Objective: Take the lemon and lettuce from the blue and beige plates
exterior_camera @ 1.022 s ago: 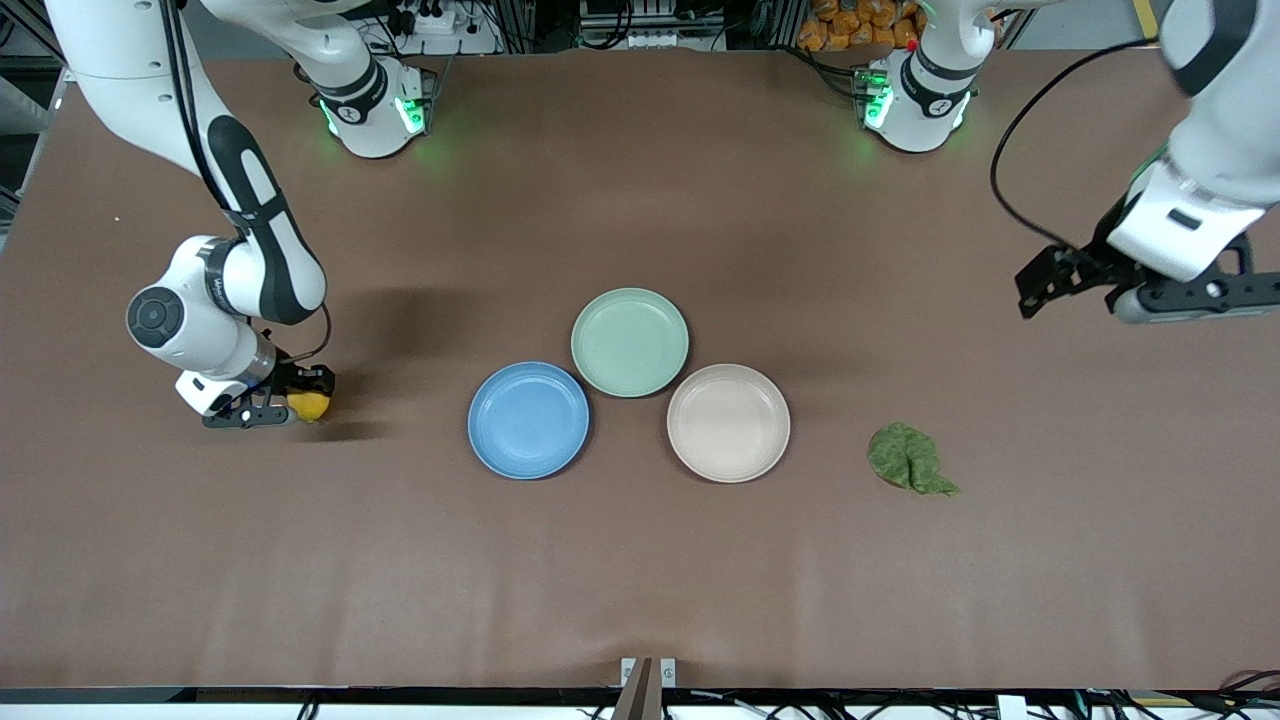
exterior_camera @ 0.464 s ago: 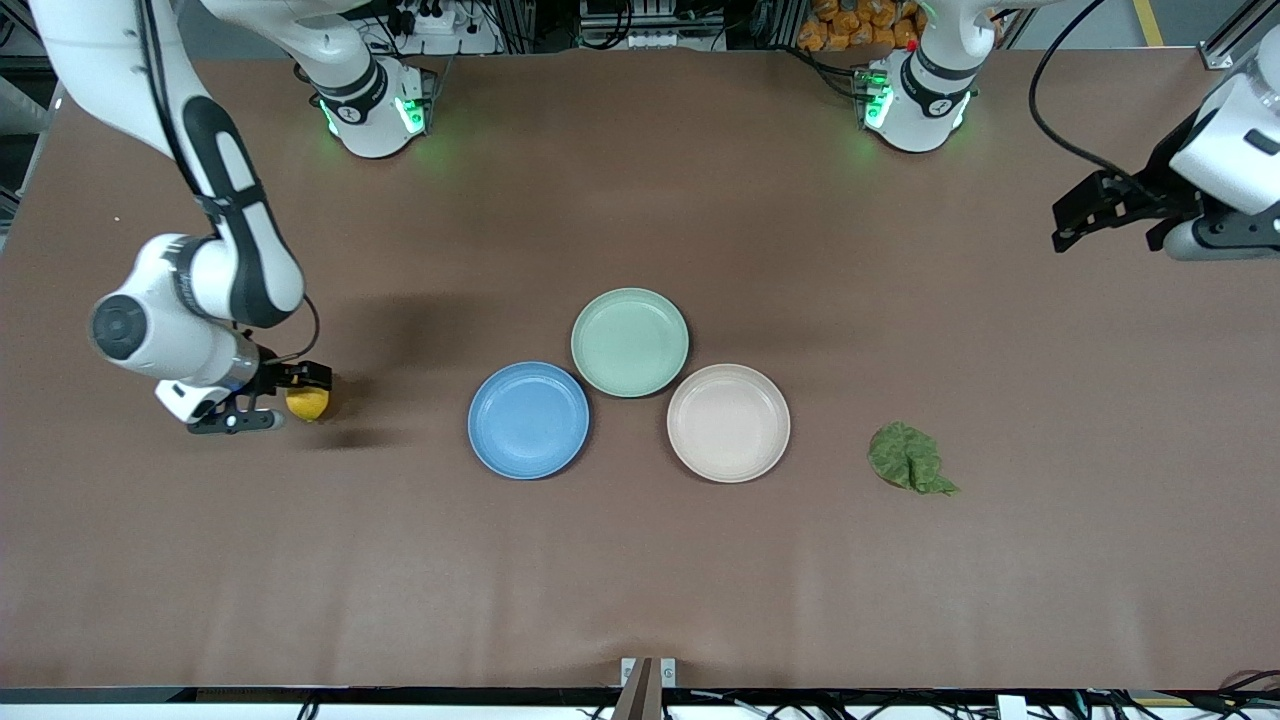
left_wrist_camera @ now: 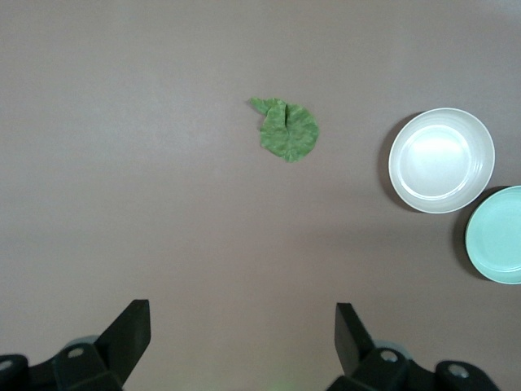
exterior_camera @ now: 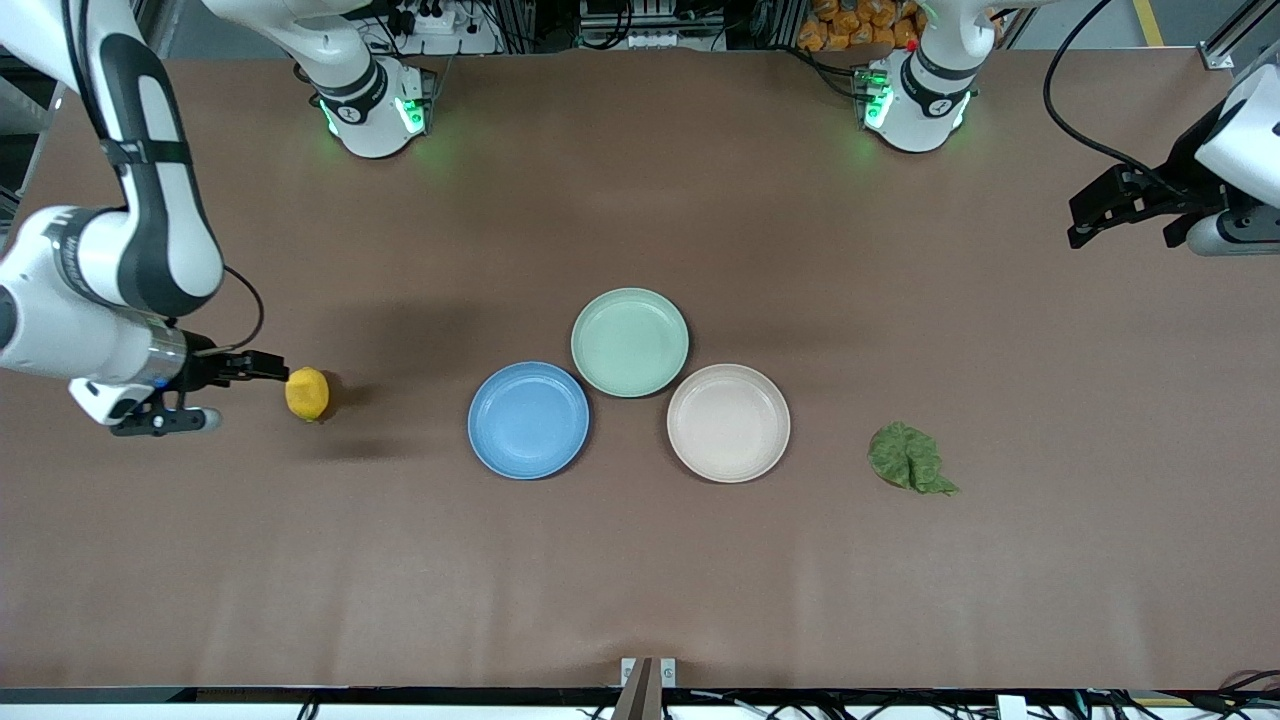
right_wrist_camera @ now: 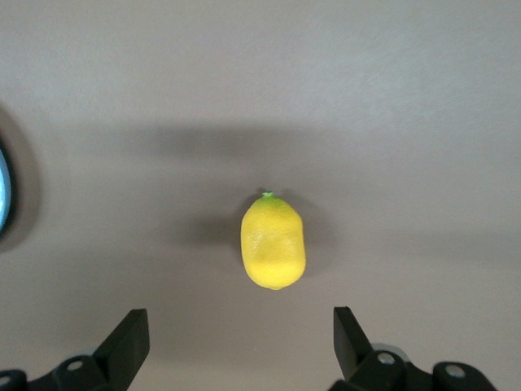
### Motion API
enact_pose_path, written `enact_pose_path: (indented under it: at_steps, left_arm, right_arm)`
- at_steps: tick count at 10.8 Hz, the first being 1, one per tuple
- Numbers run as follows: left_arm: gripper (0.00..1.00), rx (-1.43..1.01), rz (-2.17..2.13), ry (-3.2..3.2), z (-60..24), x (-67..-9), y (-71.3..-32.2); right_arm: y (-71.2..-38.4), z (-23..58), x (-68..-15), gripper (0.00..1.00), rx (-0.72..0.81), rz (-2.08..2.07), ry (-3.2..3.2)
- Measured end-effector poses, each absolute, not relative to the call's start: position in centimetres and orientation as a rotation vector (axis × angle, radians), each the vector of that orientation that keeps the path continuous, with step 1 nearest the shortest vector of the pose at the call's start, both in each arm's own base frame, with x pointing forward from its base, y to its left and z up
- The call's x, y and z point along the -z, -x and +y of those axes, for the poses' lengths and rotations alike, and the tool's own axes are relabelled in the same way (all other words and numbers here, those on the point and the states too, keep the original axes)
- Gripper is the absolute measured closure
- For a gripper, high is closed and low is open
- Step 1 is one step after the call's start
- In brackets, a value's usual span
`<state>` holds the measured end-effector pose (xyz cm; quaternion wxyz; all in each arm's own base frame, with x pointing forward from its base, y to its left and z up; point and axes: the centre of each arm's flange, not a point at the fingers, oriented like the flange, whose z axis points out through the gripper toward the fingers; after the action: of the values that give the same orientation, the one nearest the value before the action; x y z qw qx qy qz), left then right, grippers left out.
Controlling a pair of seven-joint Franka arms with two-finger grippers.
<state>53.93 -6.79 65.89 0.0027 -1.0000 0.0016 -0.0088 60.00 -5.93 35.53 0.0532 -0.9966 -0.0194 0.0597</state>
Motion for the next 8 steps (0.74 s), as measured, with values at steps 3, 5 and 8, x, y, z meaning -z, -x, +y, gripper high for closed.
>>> enact_pose_path:
  at_steps: [3,5,8]
  left_arm:
    - [0.0,0.047,-0.004,3.138,-6.5,-66.5,-54.0]
    - [0.0,0.049,-0.006,3.138,-6.4,-66.5,-54.0]
    - [0.0,0.049,-0.006,3.138,-6.4,-66.5,-54.0]
  right_arm:
    - [-59.2,-7.9,-39.2,0.0,-0.121,-0.018,3.006]
    - [-58.6,-8.7,-42.1,0.0,-0.068,-0.004,3.0]
    - [-57.5,-8.7,-46.6,0.0,-0.003,-0.058,3.051]
